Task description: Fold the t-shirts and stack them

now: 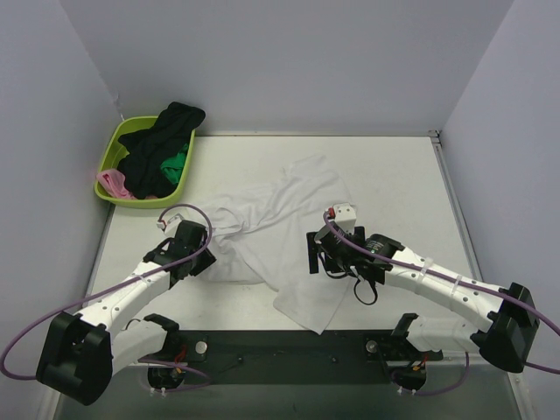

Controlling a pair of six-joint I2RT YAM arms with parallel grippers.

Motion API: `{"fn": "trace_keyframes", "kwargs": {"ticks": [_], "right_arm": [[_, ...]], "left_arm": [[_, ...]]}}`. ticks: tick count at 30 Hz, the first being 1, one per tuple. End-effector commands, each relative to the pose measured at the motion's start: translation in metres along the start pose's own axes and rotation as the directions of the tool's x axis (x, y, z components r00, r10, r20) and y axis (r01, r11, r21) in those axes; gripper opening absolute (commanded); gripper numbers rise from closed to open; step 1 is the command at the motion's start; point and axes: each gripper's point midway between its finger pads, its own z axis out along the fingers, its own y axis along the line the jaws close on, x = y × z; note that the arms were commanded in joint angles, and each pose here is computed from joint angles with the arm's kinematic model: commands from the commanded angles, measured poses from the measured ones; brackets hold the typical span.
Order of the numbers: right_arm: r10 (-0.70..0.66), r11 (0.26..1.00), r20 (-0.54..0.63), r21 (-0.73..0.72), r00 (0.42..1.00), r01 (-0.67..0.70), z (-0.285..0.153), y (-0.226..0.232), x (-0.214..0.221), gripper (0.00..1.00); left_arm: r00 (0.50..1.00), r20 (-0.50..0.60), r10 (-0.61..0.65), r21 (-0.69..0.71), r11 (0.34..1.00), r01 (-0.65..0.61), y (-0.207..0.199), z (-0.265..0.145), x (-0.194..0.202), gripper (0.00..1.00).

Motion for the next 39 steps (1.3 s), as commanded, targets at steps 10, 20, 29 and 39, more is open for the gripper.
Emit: {"fn": "trace_keyframes", "kwargs": {"ticks": [10, 20, 29, 39], "right_arm": [[0.003, 1.0, 0.031, 0.015, 1.0, -0.004, -0.006, 0.0, -0.012, 0.93], [0.006, 1.0, 0.023, 0.022, 1.0, -0.006, -0.004, -0.001, -0.007, 0.93], [0.006, 1.0, 0.023, 0.03, 1.0, -0.007, -0.003, -0.004, -0.003, 0.93], [0.002, 0.999, 0.016, 0.037, 1.0, -0.003, 0.0, -0.004, -0.002, 0.93]], "left_arm": [[0.997, 0.077, 0.013, 0.044, 0.999, -0.016, -0.02, -0.023, -0.028, 0.4], [0.987, 0.155, 0.036, 0.019, 0.999, -0.039, -0.024, -0.035, -0.053, 0.4], [0.991, 0.121, 0.062, -0.049, 0.997, -0.057, -0.013, -0.003, -0.043, 0.39], [0.992, 0.114, 0.063, -0.041, 0.997, -0.059, -0.017, 0.006, -0.041, 0.36]]}}
